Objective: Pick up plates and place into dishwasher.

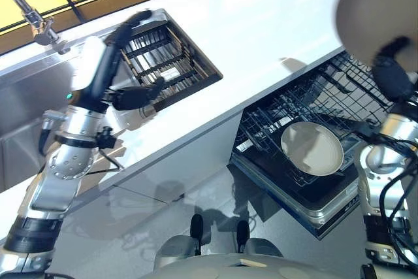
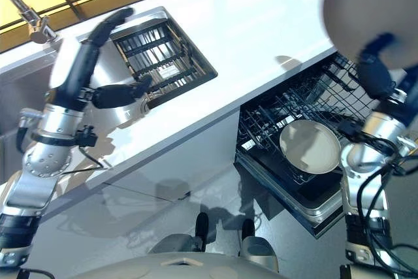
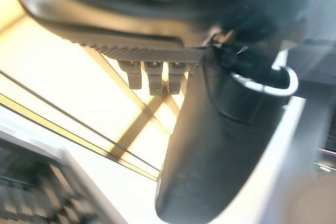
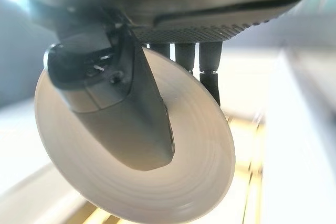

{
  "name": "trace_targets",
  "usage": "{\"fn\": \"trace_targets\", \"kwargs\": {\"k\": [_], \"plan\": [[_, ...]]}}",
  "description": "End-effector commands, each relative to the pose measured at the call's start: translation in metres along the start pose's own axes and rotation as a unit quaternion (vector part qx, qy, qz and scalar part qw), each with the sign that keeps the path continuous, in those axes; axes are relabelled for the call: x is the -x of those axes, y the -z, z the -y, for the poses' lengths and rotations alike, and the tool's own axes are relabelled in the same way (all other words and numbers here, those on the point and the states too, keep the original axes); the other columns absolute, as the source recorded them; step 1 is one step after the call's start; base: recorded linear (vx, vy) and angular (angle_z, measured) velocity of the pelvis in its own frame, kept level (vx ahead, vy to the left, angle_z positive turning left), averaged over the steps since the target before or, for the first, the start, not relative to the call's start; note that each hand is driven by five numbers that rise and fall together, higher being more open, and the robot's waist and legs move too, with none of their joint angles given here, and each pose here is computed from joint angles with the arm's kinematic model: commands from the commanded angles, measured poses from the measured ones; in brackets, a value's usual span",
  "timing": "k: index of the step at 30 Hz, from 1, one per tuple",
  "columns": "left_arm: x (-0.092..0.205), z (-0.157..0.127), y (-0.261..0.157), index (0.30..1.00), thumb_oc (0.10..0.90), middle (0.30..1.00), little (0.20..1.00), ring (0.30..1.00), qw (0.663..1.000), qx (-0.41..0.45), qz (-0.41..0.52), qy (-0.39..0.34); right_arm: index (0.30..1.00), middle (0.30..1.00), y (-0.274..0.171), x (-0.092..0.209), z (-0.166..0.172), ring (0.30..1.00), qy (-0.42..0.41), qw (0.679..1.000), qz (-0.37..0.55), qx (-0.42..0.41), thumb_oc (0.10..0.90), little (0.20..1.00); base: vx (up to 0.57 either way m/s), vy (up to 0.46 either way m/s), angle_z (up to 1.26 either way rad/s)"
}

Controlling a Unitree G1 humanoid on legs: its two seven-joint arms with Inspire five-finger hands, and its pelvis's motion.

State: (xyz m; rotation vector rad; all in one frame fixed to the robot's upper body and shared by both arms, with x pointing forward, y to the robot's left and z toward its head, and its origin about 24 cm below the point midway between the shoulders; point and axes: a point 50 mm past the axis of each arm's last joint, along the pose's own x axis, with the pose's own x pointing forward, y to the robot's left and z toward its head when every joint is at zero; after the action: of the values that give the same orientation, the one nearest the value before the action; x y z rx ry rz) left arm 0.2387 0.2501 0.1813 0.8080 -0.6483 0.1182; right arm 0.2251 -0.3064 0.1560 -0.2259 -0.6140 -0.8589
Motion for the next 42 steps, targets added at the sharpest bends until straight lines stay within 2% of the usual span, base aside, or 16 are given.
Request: {"fn": "trace_targets", "kwargs": {"k": [1,7,13,23,34,42], "plan": [[0.000,-0.034,0.008,0.900,0.800,0.900,0.900,0.900,0.993,0.011,-0.007,-0.119,0.300,0.300,-0.007,-0.003,0.010,0.300,0.018,0.999,0.027,-0.020,0.100,0.200,0.04,0.027,-0.14],[0.010,-0.034,0.022,0.900,0.800,0.900,0.900,0.900,0.989,0.010,-0.056,-0.133,0.300,0.300,0.037,0.022,0.013,0.300,-0.013,0.995,-0.092,0.044,0.100,0.200,0.03,0.022,-0.10],[0.003,-0.025,0.026,0.900,0.800,0.900,0.900,0.900,0.990,0.035,-0.066,-0.118,0.300,0.300,0.061,0.024,0.002,0.300,-0.067,0.980,-0.131,0.130,0.100,0.200,0.05,0.010,-0.01],[-0.018,0.002,0.015,0.900,0.800,0.900,0.900,0.900,0.995,0.077,-0.041,-0.051,0.300,0.300,0.074,-0.014,-0.029,0.300,-0.138,0.945,-0.138,0.262,0.100,0.200,0.06,-0.003,0.18],[-0.033,0.005,0.010,0.900,0.800,0.900,0.900,0.900,0.996,0.086,-0.023,-0.007,0.300,0.300,0.072,-0.045,-0.058,0.300,-0.169,0.905,-0.146,0.363,0.100,0.200,0.05,-0.007,0.17],[-0.042,0.002,0.005,0.900,0.800,0.900,0.900,0.900,0.996,0.092,-0.007,0.009,0.300,0.300,0.083,-0.046,-0.064,0.300,-0.222,0.837,-0.175,0.468,0.100,0.200,0.02,-0.011,0.12]]}}
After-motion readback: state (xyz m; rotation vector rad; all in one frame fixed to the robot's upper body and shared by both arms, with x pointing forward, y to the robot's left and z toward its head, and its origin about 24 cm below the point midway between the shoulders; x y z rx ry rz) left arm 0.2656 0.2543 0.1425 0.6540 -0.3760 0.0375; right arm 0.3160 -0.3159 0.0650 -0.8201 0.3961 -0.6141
